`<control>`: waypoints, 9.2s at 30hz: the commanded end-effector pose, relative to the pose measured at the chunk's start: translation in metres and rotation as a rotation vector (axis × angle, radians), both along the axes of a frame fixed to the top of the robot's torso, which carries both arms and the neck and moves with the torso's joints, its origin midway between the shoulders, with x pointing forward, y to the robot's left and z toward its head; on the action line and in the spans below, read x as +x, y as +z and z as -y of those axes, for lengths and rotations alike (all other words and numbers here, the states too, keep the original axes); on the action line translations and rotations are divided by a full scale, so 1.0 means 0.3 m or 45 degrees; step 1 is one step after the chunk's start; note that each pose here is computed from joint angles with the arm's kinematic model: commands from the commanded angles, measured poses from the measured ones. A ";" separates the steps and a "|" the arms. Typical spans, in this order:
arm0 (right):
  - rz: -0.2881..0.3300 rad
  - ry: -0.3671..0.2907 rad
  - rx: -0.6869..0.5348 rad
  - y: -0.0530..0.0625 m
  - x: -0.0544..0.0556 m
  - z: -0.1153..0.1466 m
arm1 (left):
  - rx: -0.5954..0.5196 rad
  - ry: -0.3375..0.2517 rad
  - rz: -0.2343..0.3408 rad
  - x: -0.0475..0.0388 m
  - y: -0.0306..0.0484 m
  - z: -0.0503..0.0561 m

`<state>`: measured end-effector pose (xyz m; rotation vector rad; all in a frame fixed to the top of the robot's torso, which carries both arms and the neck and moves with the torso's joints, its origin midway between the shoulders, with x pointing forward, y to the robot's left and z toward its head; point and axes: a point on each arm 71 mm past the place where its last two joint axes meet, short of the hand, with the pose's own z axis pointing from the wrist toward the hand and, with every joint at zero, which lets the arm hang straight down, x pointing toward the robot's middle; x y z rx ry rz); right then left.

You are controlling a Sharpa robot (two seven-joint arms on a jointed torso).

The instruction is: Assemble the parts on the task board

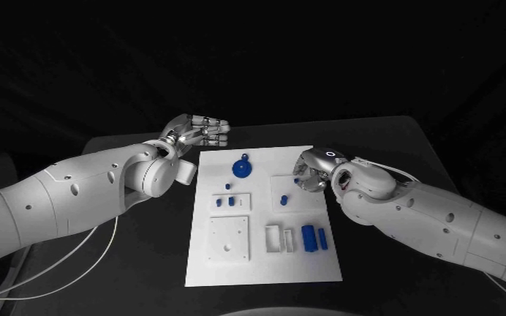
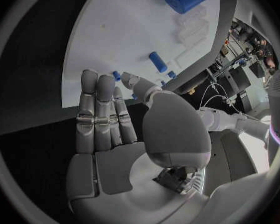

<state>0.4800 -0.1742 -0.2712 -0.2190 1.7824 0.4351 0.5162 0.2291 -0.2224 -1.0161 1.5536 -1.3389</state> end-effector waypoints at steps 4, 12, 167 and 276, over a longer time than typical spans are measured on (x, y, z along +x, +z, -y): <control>0.021 -0.015 0.002 -0.006 0.007 -0.016 | -0.052 -0.008 -0.027 0.000 0.005 0.022; -0.026 -0.006 -0.032 -0.034 0.005 -0.027 | -0.054 -0.013 -0.033 0.001 0.006 0.029; 0.125 0.223 0.371 -0.087 -0.347 -0.363 | 0.004 0.010 0.000 0.072 -0.001 -0.043; -0.021 0.145 0.240 -0.263 -0.369 -0.438 | -0.001 -0.036 -0.026 0.060 -0.003 -0.015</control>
